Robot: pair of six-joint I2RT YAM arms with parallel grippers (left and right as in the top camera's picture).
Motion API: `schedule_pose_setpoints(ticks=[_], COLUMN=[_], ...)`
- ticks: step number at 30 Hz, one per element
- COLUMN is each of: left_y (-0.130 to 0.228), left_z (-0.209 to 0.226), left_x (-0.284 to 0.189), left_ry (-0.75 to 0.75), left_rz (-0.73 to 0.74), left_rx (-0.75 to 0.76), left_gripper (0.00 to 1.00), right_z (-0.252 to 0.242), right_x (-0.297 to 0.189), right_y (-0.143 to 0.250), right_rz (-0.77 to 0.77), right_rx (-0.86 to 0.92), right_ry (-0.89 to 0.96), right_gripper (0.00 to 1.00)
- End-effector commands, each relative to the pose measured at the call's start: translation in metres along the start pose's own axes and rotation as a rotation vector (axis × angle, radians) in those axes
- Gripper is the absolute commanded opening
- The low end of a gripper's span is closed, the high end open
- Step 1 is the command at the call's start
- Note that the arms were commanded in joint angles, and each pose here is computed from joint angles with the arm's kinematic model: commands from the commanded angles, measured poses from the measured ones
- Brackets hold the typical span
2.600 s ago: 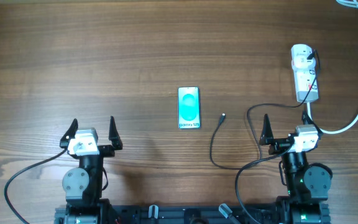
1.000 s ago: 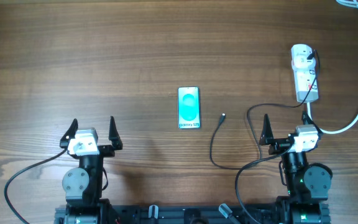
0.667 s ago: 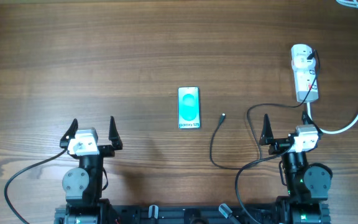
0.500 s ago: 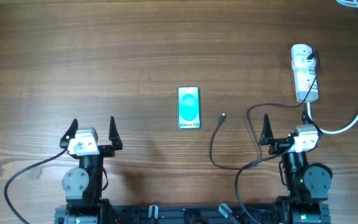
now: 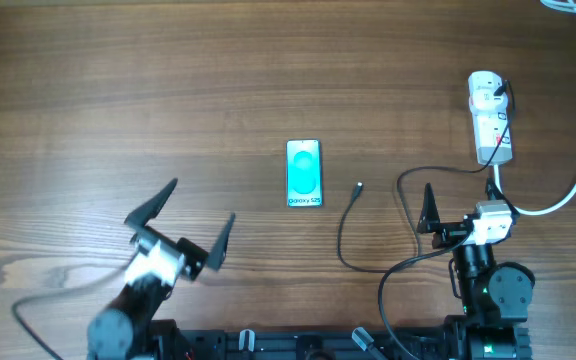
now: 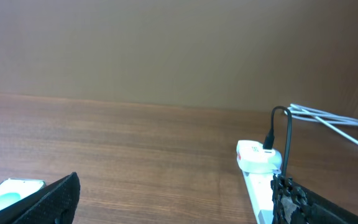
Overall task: Plug charger to phone and switch on socket
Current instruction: 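Move the left gripper forward over the Galaxy S25 phone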
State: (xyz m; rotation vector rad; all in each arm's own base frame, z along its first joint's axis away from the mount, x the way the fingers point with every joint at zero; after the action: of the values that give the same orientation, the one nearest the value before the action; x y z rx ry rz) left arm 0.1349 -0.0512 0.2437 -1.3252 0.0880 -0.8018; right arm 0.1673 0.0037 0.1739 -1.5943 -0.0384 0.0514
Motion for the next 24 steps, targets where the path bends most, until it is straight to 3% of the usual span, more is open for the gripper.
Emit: schedule_pose_setpoints(ticks=[1, 4, 5, 8, 10, 13, 15, 18, 24], left_y=[-0.037, -0.069, -0.088, -0.113, -0.122, -0.131, -0.136, -0.131, -0.073], left_z=[-0.010, -0.001, 0.009, 0.026, 0.043, 0.058, 0.061, 0.066, 0.061], left_x=[-0.005, -0.005, 0.001, 0.023, 0.048, 0.092, 0.113, 0.142, 0.193], left_ry=[0.083, -0.018, -0.068, -0.063, -0.063, 0.090, 0.240, 0.465, 0.476], left_rz=[-0.202, -0.296, -0.284, -0.155, 0.012, 0.268, 0.315, 0.307, 0.404], left_rx=[0.168, 0.218, 0.143, -0.021, -0.194, -0.391, -0.458, -0.500, -0.747], left_gripper=[1.00, 1.00, 1.00, 1.00, 1.00, 1.00, 1.00, 1.00, 1.00], right_z=[0.000, 0.000, 0.000, 0.000, 0.000, 0.000, 0.000, 0.000, 0.000], right_x=[-0.001, -0.001, -0.001, -0.001, -0.001, -0.001, -0.001, -0.001, -0.001], right_y=[-0.001, -0.001, -0.001, -0.001, -0.001, -0.001, -0.001, -0.001, -0.001], right_rz=[-0.010, -0.010, -0.010, -0.010, -0.010, -0.010, -0.010, -0.010, -0.010], right_rx=[-0.020, -0.020, -0.020, -0.020, -0.019, -0.020, -0.020, -0.020, -0.019], right_ry=[0.010, 0.010, 0.010, 0.010, 0.010, 0.010, 0.010, 0.010, 0.010], right_gripper=[1.00, 1.00, 1.00, 1.00, 1.00, 1.00, 1.00, 1.00, 1.00])
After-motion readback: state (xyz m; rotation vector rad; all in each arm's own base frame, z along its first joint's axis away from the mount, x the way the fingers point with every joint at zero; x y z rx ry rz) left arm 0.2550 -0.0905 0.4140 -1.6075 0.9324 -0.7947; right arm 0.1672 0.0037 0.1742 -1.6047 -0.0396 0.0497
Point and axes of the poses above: each gripper's point midway between its finger pads, its own x axis out along the fingers, its own z axis along the line the jaws close on, y = z × x, the point moved 8 cm from there along -x, back along the fingers, and after that the axes turned 2 degrees about x, right-handed, at the moved point
